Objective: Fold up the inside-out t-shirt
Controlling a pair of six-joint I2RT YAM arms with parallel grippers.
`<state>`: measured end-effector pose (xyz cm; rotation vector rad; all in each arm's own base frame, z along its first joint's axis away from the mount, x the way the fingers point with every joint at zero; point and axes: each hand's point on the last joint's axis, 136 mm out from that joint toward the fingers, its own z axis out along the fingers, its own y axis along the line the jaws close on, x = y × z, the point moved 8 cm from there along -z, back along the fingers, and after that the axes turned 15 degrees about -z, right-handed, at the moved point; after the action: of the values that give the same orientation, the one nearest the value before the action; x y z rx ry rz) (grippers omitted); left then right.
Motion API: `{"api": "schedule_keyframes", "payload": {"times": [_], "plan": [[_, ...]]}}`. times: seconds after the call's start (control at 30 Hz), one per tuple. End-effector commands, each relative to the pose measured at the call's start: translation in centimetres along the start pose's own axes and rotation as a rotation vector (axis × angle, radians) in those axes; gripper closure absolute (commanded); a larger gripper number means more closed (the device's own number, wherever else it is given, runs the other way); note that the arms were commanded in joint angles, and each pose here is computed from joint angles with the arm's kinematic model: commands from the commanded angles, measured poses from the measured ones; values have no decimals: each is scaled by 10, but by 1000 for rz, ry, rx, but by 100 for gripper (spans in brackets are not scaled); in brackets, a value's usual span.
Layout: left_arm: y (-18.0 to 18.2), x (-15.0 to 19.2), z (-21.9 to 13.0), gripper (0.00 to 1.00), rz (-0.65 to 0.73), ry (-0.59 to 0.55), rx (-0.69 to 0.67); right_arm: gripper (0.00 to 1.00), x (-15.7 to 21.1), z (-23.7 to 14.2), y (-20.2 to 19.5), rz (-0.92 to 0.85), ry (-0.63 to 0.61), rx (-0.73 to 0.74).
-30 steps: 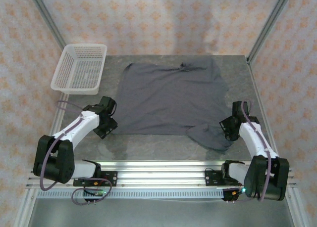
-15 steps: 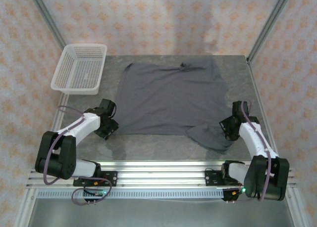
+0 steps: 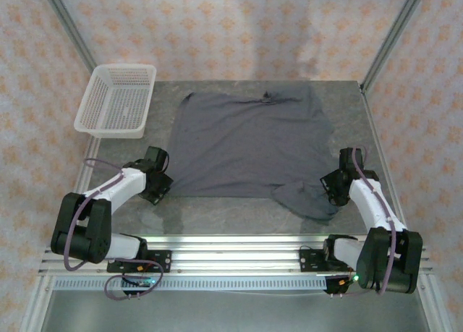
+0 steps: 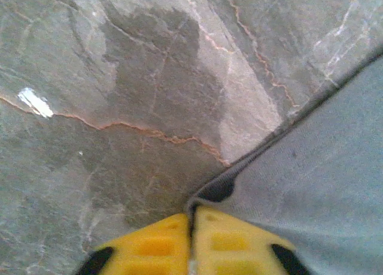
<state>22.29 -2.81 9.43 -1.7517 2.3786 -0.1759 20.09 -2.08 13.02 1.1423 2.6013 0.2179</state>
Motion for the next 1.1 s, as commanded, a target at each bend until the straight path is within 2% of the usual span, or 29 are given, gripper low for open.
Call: {"api": "schedule_keyframes", "payload": {"times": [0.0,0.13,0.33,0.6,0.73,0.93,1.07], "plan": [[11,-3,-3,100,-2,-27,-49,100,3,-2,-10,0,-12,60],[36,-4,-15,100,18,-66,-139,100,12,-7,-31,-4,-49,185],[50,-1,-17,100,0,-49,-137,100,23,-11,-49,21,-105,233],[-17,-9,-58,100,81,-53,149,100,-3,-26,-16,-5,-139,110],[-48,-19,-73,100,134,-111,169,100,-31,-35,7,-26,-186,69],[-90,-22,-61,100,185,-76,191,100,-63,-27,34,-58,-207,54],[-101,-25,-58,100,193,-93,192,100,-70,-18,41,-72,-195,53]]}}
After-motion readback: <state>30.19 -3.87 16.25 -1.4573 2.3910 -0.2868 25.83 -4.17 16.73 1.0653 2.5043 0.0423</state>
